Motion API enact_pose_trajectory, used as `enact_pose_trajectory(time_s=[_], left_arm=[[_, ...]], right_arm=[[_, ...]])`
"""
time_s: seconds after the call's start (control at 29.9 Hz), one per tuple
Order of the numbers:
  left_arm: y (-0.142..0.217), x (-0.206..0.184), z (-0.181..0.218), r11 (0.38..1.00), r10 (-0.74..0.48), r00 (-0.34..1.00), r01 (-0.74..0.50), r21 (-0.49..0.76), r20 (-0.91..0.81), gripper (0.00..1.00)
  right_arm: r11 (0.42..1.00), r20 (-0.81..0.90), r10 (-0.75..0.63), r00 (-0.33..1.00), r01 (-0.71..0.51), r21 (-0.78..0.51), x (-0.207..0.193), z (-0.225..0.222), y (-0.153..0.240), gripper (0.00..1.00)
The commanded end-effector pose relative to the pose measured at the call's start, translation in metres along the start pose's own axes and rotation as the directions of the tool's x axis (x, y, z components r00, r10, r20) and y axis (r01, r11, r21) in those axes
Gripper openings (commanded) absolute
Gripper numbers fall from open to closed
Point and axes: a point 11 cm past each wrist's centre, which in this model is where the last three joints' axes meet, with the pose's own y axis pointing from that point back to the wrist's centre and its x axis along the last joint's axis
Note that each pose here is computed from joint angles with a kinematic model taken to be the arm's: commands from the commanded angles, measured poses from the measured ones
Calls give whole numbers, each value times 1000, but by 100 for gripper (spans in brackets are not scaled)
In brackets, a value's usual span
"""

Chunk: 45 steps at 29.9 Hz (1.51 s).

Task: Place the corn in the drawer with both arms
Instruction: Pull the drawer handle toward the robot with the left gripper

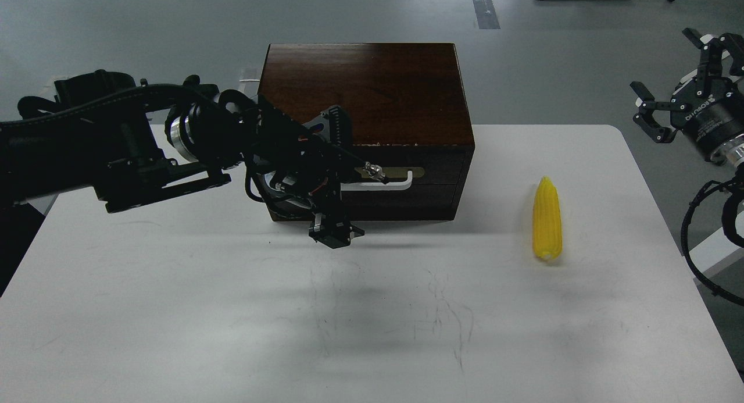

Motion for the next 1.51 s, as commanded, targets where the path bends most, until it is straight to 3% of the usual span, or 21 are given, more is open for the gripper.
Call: enact_pose_trajectory(time_s=[0.0, 0.77, 1.47], left_arm=[[-3, 3, 3, 1000, 1, 1000, -1, -8, 5, 99], [-11, 5, 15, 999, -24, 999, 26, -41, 49, 99], [5, 26, 68, 986, 50, 984, -22, -164, 172, 99]], right_arm=[[1000, 1, 2, 1000, -2, -2, 1, 1, 1, 100], [1000, -8, 11, 1000, -11, 5, 5, -5, 4, 100], [1000, -6, 15, 1000, -15, 7, 6, -2, 6, 100]])
